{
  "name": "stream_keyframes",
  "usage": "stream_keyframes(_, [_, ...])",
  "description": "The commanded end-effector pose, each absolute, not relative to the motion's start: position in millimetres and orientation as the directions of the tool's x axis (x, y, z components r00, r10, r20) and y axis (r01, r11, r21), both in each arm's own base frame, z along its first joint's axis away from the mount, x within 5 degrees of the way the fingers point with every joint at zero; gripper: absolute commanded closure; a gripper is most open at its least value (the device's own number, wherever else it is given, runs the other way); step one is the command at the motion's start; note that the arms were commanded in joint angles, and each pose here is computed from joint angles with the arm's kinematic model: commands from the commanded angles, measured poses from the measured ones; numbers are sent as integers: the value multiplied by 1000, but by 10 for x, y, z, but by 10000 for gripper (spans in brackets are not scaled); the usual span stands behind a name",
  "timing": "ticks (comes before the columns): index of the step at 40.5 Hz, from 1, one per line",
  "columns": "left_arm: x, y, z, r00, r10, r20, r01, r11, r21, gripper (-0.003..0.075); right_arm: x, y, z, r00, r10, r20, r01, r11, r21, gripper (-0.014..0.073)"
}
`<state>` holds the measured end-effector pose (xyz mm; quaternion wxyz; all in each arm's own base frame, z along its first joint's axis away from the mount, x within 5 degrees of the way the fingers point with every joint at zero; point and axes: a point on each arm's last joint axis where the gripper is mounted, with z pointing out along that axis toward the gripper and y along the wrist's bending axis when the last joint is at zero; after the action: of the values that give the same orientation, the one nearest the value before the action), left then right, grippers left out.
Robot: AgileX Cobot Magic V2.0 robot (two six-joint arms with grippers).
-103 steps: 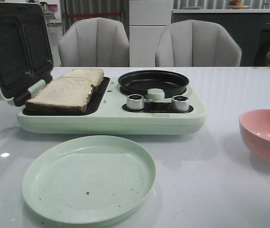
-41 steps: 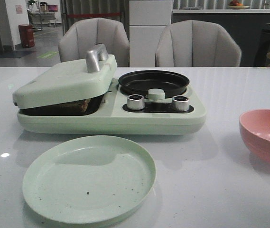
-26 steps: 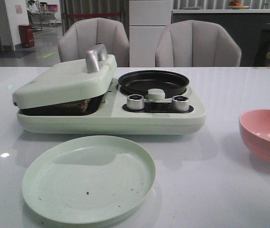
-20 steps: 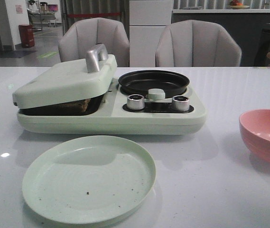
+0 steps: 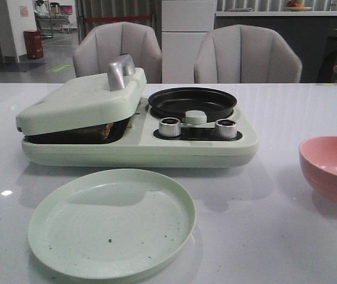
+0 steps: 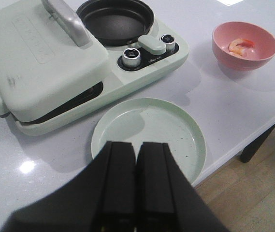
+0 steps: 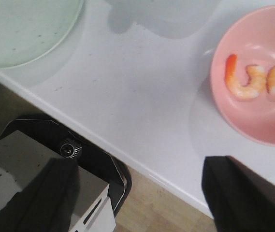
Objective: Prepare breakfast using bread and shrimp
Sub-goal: 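Reach the right gripper to the pink bowl and grasp its rim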
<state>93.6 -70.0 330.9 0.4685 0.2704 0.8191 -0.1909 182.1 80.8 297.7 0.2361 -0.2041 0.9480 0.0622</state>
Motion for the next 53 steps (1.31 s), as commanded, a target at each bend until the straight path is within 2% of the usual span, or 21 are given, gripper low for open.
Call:
stream_keyframes(1, [954, -711, 3461, -353, 199, -914, 616, 785, -67, 619, 2127, 656, 3122, -822, -274, -500, -315, 949, -3, -24])
stream_keyframes(9, [954, -711, 3461, -353, 199, -914, 616, 785, -67, 619, 2551, 138, 3071, -876, -68, -478, -76, 997, -3, -24])
stream_keyframes(16, [954, -711, 3461, -353, 199, -914, 616, 785, -67, 619, 2790, -178, 2947, -884, 37, -467, 42, 999, -1, -24])
stream_keyframes(28, [954, -711, 3461, -353, 199, -914, 616, 785, -67, 619, 3139, -215, 2624, -863, 27, -504, 37, 999, -10, -24])
stream_keyframes(43, [954, -711, 3461, -353, 199, -914, 616, 785, -67, 619, 3321, -228, 2229, -905, 29, -425, 36, 999, -8, -20])
stream_keyframes(47, [955, -711, 3463, -352, 198, -915, 615, 785, -67, 619, 3334, -236, 2185, -910, 21, -413, 31, 999, -18, 56])
stream_keyframes(53, [955, -711, 3463, -352, 198, -915, 615, 785, -67, 619, 3338, -236, 2177, -911, 21, -413, 31, 999, -18, 292])
